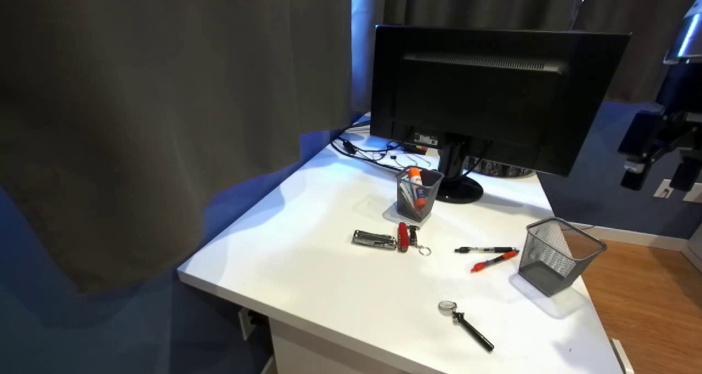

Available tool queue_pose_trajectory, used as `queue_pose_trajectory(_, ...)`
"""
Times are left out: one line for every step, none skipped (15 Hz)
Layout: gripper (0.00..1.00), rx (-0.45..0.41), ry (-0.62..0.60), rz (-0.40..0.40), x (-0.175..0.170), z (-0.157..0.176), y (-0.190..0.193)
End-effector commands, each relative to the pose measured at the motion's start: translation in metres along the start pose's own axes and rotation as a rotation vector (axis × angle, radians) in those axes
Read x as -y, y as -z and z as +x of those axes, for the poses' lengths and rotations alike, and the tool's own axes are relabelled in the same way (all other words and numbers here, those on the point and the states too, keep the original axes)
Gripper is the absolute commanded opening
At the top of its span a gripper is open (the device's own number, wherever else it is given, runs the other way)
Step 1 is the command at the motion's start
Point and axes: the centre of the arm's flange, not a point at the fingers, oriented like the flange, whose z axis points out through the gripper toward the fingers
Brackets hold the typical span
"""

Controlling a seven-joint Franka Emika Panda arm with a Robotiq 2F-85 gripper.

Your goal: Turn the grey basket over

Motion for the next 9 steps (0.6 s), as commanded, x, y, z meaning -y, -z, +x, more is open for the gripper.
queue_pose_trajectory(1.00,-0.015,0.088,-0.049,0.006,-0.005,0.036)
queue_pose_trajectory(1.00,-0.017,0.100,-0.047,0.008,-0.005,0.042)
queue_pose_trajectory(1.00,-0.017,0.112,-0.044,0.009,-0.006,0.047)
queue_pose_trajectory(1.00,-0.015,0.126,-0.045,0.011,-0.005,0.051)
queue_pose_trajectory(1.00,-0.013,0.142,-0.045,0.013,-0.005,0.053)
queue_pose_trajectory(1.00,-0.017,0.101,-0.026,0.013,-0.006,0.041)
queue_pose_trajectory(1.00,-0.018,0.112,-0.026,0.014,-0.005,0.044)
queue_pose_trajectory(1.00,-0.018,0.116,-0.026,0.014,-0.005,0.046)
queue_pose_trajectory(1.00,-0.018,0.119,-0.026,0.014,-0.005,0.046)
